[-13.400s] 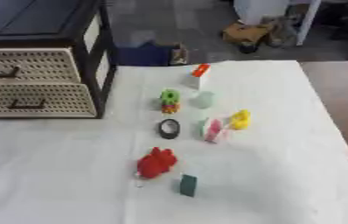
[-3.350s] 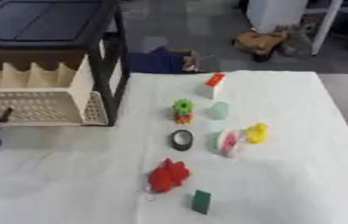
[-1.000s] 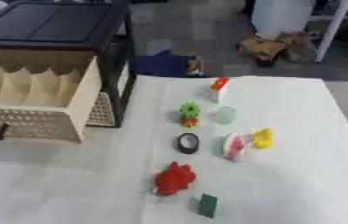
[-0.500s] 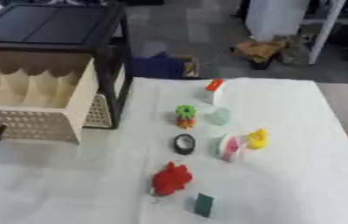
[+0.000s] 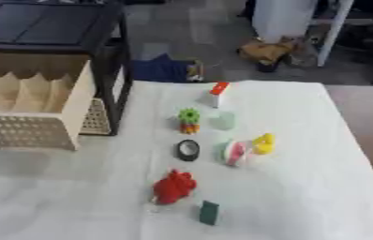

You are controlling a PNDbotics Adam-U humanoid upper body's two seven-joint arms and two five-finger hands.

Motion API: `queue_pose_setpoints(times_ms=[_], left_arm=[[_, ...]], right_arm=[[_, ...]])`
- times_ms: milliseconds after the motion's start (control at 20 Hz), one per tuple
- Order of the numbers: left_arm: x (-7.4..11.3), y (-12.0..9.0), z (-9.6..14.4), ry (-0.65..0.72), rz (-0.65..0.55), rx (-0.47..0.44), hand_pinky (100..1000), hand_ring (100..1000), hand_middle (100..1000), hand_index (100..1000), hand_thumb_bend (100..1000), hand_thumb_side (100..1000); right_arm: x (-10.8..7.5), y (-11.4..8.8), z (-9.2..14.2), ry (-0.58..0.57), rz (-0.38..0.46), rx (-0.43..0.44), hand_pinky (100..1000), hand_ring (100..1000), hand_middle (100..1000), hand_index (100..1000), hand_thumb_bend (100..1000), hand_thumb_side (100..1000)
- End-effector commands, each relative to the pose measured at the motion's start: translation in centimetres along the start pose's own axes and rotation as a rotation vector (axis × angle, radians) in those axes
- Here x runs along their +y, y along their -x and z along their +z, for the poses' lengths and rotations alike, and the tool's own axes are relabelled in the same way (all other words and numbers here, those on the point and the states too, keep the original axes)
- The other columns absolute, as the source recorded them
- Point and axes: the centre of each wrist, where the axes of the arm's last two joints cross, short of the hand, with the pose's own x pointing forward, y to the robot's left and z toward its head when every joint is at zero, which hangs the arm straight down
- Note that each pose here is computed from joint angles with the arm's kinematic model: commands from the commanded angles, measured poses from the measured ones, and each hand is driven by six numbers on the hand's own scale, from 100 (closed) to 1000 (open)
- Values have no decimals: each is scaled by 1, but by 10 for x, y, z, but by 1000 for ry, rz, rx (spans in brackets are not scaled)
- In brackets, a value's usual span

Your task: Pick up objects from table and place into drawer.

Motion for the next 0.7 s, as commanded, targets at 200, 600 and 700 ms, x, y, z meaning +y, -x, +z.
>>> queue_pose_setpoints(times_ms=[200,600,700], left_arm=[[12,-1,3,-317,237,-24,100,100,100,704,330,1000],[3,-1,-1,-830,489,26,100,100,100,691,415,1000],[-4,-2,-4,-925,520,42,100,100,100,720,396,1000]], right_arm=[[-5,-7,-13,-4,11,-44,683,651,626,840,100,1000],[-8,-12,-25,-35,47,-61,688,660,638,838,100,1000],[-9,-13,-29,-49,71,-58,689,660,640,838,100,1000]])
